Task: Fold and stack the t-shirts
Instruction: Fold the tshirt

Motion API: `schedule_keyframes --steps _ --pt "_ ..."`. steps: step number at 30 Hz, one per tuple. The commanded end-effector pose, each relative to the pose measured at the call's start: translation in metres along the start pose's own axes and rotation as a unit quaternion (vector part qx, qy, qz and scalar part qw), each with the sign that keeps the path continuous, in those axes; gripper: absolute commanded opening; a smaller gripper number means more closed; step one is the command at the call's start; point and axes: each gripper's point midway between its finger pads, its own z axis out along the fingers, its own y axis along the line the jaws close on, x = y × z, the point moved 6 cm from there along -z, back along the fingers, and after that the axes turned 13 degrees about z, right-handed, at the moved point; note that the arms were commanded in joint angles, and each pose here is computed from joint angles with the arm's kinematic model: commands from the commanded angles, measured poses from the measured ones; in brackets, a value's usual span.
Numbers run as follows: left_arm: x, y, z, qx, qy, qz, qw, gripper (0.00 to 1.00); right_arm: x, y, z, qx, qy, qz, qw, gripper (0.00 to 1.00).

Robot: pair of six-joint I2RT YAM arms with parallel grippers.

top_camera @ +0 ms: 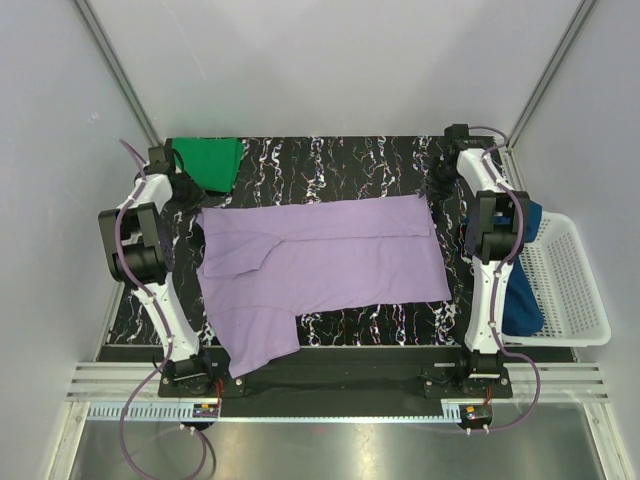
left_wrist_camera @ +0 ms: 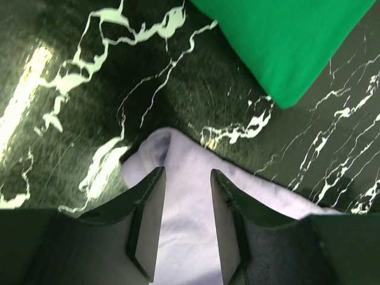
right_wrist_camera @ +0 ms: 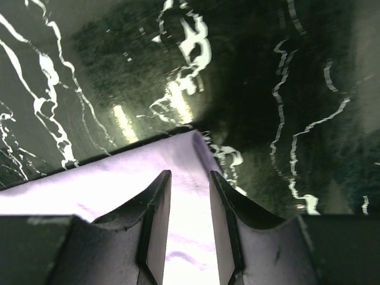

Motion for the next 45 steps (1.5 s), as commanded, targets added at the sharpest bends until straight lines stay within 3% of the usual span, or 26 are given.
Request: schedule_keyframes --steps 1,30,41,44,45 --pt "-0.017 -0.008 -0.002 0.017 -0.026 -0.004 1.000 0.40 -0.011 -0.002 0.000 -0.016 -0.010 0.001 1.000 0.39" --pt "0.004 -0.005 0.007 0.023 -0.006 0.001 1.000 0.19 -0.016 0.012 0.001 -0.056 -0.005 0.020 0.998 0.32" --pt "0.004 -0.004 0.008 0.017 -0.001 0.005 1.000 0.06 -0.026 0.017 -0.007 -0.056 -0.035 0.018 0.998 0.05" --pt "0.004 -0.003 0.008 0.015 -0.001 0.004 1.000 0.03 -0.028 0.016 -0.008 -0.053 -0.038 0.018 0.998 0.07" --pt "0.004 -0.003 0.008 0.016 0.001 0.003 1.000 0.03 -0.028 0.016 -0.007 -0.053 -0.038 0.018 0.998 0.14"
